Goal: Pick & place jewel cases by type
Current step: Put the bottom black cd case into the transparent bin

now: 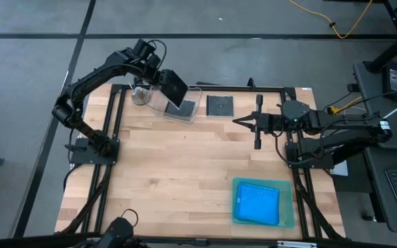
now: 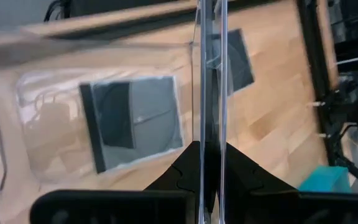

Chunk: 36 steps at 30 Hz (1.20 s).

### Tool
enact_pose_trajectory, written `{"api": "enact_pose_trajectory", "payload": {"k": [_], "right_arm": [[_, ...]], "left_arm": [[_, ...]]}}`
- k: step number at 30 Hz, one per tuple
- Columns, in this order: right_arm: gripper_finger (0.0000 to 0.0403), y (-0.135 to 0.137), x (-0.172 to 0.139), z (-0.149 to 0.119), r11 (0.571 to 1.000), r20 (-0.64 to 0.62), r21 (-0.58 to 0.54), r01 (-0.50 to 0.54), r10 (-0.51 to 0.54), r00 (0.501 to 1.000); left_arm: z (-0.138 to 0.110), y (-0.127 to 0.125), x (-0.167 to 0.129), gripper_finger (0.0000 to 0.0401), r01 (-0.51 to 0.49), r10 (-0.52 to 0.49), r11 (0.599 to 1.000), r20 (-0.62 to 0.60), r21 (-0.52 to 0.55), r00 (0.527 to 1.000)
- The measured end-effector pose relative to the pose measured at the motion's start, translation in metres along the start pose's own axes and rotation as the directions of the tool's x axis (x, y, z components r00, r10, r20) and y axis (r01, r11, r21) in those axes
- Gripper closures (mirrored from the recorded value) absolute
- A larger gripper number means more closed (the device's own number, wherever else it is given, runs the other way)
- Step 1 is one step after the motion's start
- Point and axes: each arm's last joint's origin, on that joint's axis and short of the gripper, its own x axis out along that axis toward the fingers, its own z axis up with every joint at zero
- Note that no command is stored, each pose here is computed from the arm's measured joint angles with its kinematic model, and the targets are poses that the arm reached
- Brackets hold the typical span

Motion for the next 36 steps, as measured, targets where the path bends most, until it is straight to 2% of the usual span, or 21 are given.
{"api": "enact_pose_trajectory", "payload": {"k": [11, 18, 27, 36], "right_arm": [[0.0395, 0.000, 0.000, 0.000, 1.000, -0.005, -0.003, -0.002, 0.002, 1.000], [0.0395, 0.001, 0.000, -0.002, 1.000, -0.017, -0.004, -0.007, 0.007, 1.000], [0.0395, 0.001, 0.000, -0.003, 1.000, -0.028, -0.005, -0.011, 0.011, 1.000], [0.0395, 0.001, 0.000, -0.003, 1.000, -0.030, -0.006, -0.012, 0.012, 0.999]], "left_arm": [[-0.017, 0.009, 0.038, 0.0379, 0.021, -0.022, 0.999, -0.017, -0.045, 1.000], [-0.025, 0.019, 0.053, 0.0379, 0.009, -0.010, 0.996, -0.013, -0.084, 1.000], [-0.033, 0.028, 0.072, 0.0379, 0.023, -0.016, 0.992, 0.053, -0.122, 0.998], [-0.050, 0.035, 0.091, 0.0379, 0.018, -0.013, 0.986, 0.033, -0.168, 0.999]]}}
